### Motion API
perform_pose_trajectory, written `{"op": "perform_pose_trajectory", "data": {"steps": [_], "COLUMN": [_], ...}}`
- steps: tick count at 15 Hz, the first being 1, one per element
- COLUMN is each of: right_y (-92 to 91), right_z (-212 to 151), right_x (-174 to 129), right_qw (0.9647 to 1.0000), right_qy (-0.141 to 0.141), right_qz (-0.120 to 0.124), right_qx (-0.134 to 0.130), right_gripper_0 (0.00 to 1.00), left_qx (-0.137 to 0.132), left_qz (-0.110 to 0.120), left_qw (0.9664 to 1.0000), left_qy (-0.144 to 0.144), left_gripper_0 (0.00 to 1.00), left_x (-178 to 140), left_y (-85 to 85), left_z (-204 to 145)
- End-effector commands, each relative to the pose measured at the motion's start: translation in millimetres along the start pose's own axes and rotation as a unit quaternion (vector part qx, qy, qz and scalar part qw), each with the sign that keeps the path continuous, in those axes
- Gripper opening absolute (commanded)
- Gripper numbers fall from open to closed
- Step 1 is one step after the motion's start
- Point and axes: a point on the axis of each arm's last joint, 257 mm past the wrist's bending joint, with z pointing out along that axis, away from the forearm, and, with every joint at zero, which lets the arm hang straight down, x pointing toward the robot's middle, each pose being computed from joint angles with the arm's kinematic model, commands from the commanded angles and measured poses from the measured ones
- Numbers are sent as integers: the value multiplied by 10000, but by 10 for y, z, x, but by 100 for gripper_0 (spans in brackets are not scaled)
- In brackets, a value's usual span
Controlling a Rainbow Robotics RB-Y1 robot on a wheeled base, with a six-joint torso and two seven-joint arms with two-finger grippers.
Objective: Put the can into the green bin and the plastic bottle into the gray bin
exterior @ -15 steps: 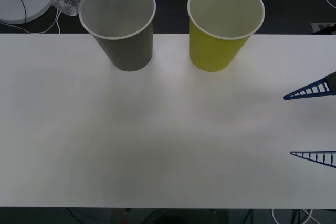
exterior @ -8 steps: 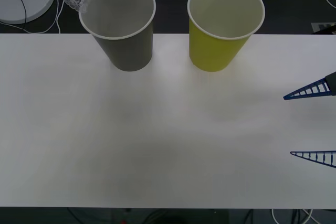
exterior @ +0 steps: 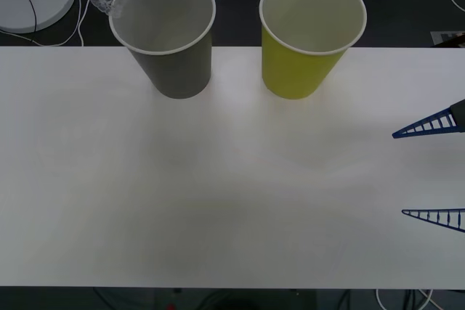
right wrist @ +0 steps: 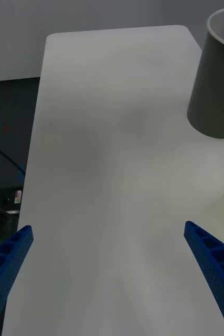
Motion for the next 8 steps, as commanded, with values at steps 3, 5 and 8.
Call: {"op": "perform_pose_trajectory", "data": {"steps": [3,5,8], "right_y": [0,0,0], "right_z": [0,0,0], "right_x": [0,0,0], "right_qw": [10000,10000,10000], "right_qy": [0,0,0], "right_qz": [0,0,0], "right_qx": [0,0,0], "right_gripper_0": [100,100,100], "left_qx": [-2,-6,4], "left_qz": [26,22,14], "left_qw": [10000,10000,10000], "left_qy": [21,9,13], "left_gripper_0": [5,100,100], "left_x": [-23,-34,-32], "left_y": [-21,-20,-27], "left_z": [26,17,28]}}
